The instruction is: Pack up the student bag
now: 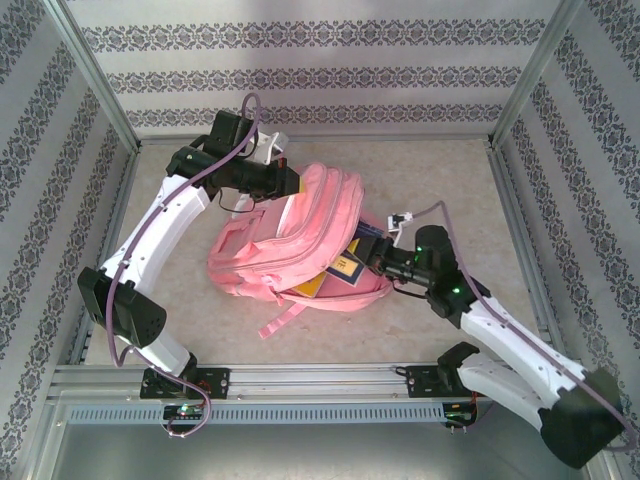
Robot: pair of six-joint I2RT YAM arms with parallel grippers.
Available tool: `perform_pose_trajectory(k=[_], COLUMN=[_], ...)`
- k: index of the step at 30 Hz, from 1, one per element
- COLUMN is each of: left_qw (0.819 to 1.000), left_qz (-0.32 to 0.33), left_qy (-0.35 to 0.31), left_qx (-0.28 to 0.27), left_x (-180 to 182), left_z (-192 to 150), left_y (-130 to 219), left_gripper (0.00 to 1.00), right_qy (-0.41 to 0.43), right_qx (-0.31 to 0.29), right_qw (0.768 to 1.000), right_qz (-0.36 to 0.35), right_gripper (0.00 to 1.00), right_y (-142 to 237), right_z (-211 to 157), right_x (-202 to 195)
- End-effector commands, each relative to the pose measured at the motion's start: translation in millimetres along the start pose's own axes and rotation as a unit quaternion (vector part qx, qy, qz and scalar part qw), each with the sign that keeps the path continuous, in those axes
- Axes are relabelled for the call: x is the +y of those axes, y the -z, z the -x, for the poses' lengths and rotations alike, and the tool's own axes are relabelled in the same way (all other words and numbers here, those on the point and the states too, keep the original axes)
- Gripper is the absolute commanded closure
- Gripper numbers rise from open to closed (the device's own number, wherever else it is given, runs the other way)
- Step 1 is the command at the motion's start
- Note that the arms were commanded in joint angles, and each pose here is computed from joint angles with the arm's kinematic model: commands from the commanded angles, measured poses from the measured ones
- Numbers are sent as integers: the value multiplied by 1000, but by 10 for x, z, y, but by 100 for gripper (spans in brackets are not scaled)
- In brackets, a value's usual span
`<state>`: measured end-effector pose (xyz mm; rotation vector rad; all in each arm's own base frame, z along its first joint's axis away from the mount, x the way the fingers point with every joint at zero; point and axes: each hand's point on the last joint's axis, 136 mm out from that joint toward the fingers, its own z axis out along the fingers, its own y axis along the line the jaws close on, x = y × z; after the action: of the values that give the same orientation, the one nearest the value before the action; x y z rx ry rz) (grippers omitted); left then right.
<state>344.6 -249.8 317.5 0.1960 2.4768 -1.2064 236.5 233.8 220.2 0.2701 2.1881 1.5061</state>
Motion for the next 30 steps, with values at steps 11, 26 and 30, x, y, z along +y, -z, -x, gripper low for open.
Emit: perform_pose_trajectory(k=[11,26,30], left_qw=[990,990,987], left_qz=[-108,-41,-33], left_qy=[-29,-5,31], left_qx=[-81,-135,-157], left_x=[-470,-201,-65], left_z=[264,305,358], left_y=[221,302,238], left_gripper=[100,100,100], right_qy=[11,119,143], right_qx=[79,-9,-51], right_qw=[997,991,979], right_qz=[21,-62,-139], right_gripper=[94,11,9], right_y=[-1334,-458,-21], right_z=[12,387,454], right_x=[153,-29,-249])
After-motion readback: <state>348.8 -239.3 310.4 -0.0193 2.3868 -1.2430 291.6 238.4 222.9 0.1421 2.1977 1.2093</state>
